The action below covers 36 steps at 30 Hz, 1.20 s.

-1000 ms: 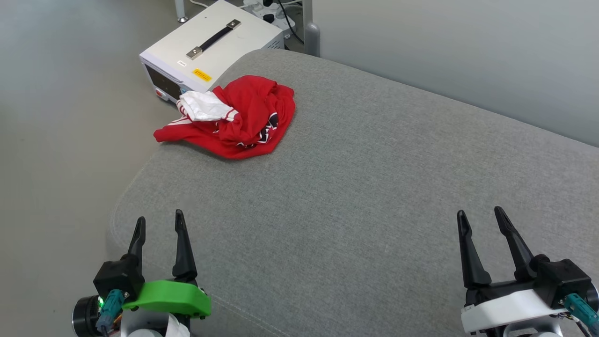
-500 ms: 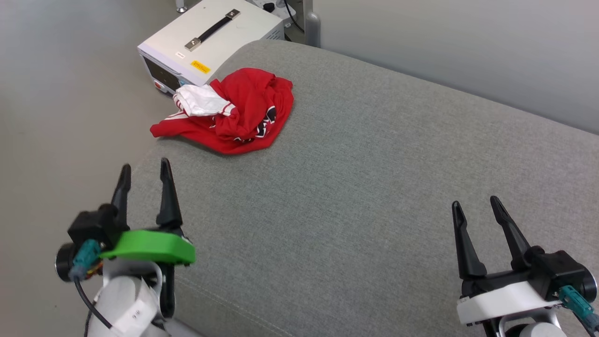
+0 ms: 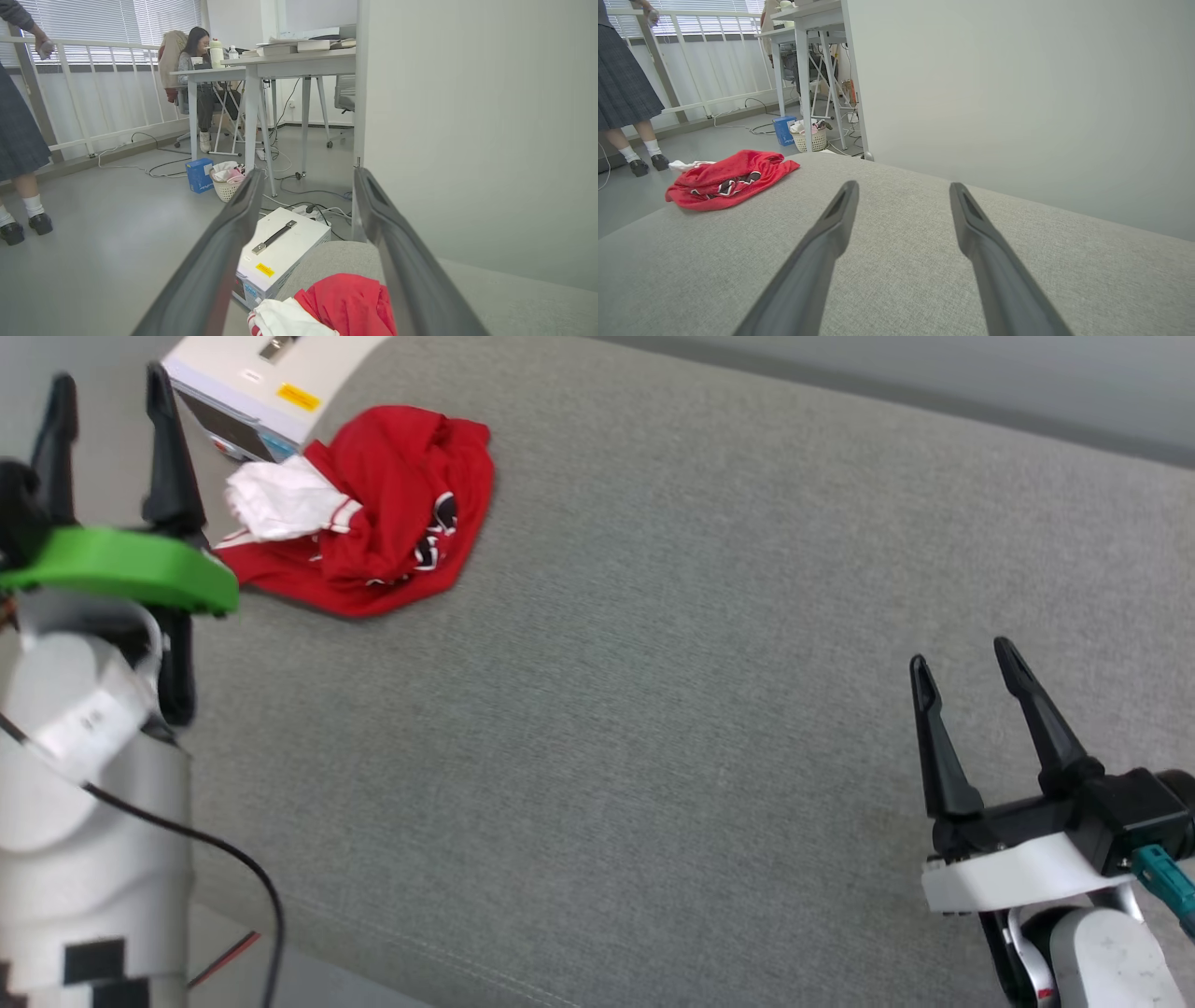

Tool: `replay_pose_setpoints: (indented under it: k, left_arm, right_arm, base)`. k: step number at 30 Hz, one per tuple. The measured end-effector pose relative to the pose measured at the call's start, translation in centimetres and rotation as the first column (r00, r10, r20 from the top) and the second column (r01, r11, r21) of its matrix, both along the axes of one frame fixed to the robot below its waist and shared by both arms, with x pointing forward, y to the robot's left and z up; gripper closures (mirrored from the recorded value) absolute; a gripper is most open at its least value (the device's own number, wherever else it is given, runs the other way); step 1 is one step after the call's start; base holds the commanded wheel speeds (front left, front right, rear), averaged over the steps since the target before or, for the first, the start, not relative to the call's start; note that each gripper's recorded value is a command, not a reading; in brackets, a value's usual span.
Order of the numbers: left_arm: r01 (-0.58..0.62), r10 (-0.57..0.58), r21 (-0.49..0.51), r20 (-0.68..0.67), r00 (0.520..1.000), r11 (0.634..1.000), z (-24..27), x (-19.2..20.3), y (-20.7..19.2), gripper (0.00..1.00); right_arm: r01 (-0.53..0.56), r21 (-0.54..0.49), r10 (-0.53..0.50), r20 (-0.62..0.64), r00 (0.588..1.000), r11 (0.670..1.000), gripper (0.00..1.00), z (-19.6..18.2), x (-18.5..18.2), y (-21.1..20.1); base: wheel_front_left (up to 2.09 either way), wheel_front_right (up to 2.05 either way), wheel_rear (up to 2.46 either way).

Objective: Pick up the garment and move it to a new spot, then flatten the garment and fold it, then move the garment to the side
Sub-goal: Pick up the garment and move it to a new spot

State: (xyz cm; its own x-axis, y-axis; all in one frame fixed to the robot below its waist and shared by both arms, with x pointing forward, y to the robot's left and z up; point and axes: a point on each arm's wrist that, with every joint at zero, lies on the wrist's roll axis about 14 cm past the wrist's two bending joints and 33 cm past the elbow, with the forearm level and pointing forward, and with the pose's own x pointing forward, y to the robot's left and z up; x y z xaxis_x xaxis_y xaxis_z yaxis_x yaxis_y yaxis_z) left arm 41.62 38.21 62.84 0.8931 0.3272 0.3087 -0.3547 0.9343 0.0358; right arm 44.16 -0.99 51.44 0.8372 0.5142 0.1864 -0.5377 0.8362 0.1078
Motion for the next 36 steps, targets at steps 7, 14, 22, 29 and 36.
replay_pose_setpoints:
  k: [7,14,22,29,36]
  left_arm:
    - [0.122,-0.117,0.003,-0.253,0.96,0.993,-2.6,7.2,-1.0,0.0]
    - [0.177,-0.219,-0.129,-0.586,0.78,0.976,-9.0,10.7,-2.5,0.0]
    - [0.124,-0.29,-0.263,-0.854,0.431,0.957,-17.1,9.9,-3.6,0.0]
    - [0.071,-0.276,-0.267,-0.943,0.187,0.961,-22.4,7.7,-3.4,0.0]
    - [0.03,-0.263,-0.262,-0.964,0.032,0.965,-26.9,5.5,-3.4,0.0]
  right_arm:
    - [0.04,-0.012,-0.04,-0.001,0.999,0.999,0.0,-1.1,1.8,-1.7]
    - [0.094,-0.033,-0.094,-0.015,0.995,0.995,0.0,-2.5,2.8,-3.9]
    - [0.147,-0.068,-0.15,-0.048,0.987,0.987,0.0,-4.5,3.4,-6.2]
    - [0.165,-0.082,-0.17,-0.065,0.983,0.983,0.0,-5.8,4.1,-7.1]
    - [0.174,-0.092,-0.182,-0.088,0.979,0.98,0.0,-7.0,4.4,-7.5]
  base:
    - [0.0,0.0,0.0]
    - [0.0,0.0,0.0]
    - [0.0,0.0,0.0]
    - [0.0,0.0,0.0]
    - [0.0,0.0,0.0]
